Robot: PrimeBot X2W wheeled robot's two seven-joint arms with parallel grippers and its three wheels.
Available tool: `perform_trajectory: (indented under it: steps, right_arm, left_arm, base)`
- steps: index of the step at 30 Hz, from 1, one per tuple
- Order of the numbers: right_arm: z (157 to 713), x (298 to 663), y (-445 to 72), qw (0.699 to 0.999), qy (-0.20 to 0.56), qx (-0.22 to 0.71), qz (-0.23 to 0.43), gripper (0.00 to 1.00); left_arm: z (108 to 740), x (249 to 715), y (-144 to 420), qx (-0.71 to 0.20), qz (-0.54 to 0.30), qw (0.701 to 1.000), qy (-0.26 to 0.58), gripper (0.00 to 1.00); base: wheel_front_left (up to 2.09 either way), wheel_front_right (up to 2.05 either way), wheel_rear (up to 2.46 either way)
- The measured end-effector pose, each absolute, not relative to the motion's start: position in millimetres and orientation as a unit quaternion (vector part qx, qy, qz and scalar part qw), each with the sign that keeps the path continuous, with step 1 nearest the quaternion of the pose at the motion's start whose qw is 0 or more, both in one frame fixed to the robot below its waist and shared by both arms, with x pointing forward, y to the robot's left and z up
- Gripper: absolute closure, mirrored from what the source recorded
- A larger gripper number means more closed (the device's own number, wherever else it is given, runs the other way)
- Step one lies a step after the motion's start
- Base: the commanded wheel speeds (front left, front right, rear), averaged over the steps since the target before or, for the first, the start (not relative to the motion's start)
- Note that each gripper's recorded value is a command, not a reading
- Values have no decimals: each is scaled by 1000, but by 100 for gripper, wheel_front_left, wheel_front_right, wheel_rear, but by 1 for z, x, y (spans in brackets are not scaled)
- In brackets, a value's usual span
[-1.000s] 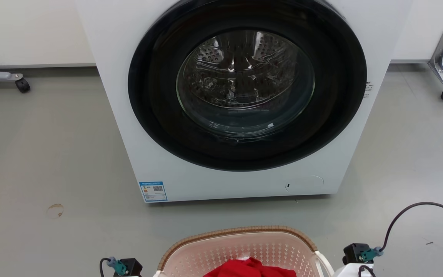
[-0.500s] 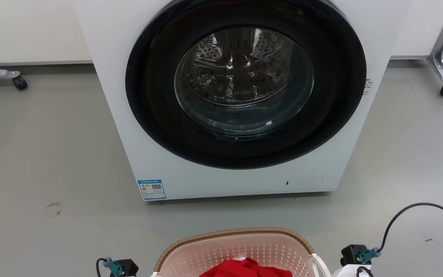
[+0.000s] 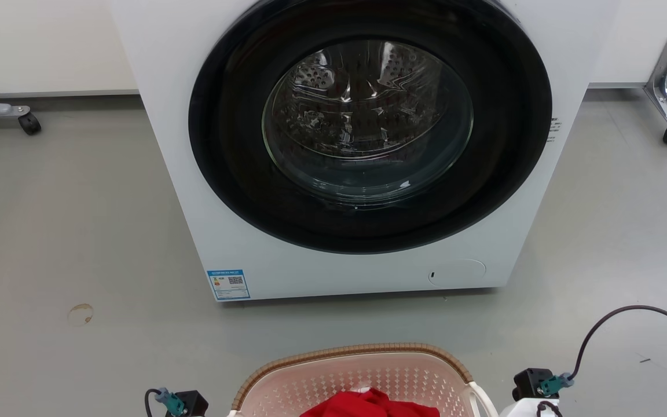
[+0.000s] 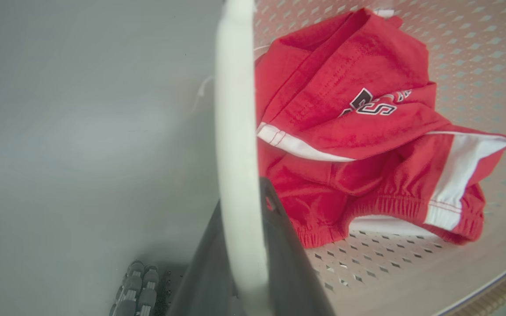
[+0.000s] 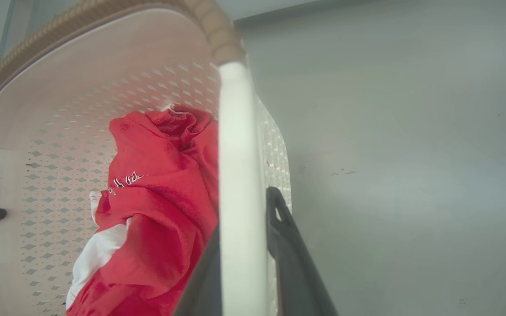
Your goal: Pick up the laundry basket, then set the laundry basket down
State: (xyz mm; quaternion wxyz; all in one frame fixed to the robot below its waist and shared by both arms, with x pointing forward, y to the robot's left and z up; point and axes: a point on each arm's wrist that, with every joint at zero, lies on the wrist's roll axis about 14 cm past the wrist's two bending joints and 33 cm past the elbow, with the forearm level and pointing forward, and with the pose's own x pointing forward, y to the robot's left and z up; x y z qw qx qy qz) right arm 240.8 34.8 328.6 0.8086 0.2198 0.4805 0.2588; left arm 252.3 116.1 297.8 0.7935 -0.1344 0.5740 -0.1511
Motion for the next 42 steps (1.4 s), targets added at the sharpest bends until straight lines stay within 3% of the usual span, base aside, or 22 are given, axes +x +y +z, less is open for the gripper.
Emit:
perform_trajectory:
  steps: [42]
  right_arm:
    - [324,238,35,802,493,218,259,100]
  left_arm:
    - [294,249,117,-135,-147,785,587,100]
  base:
    - [0,0,0]
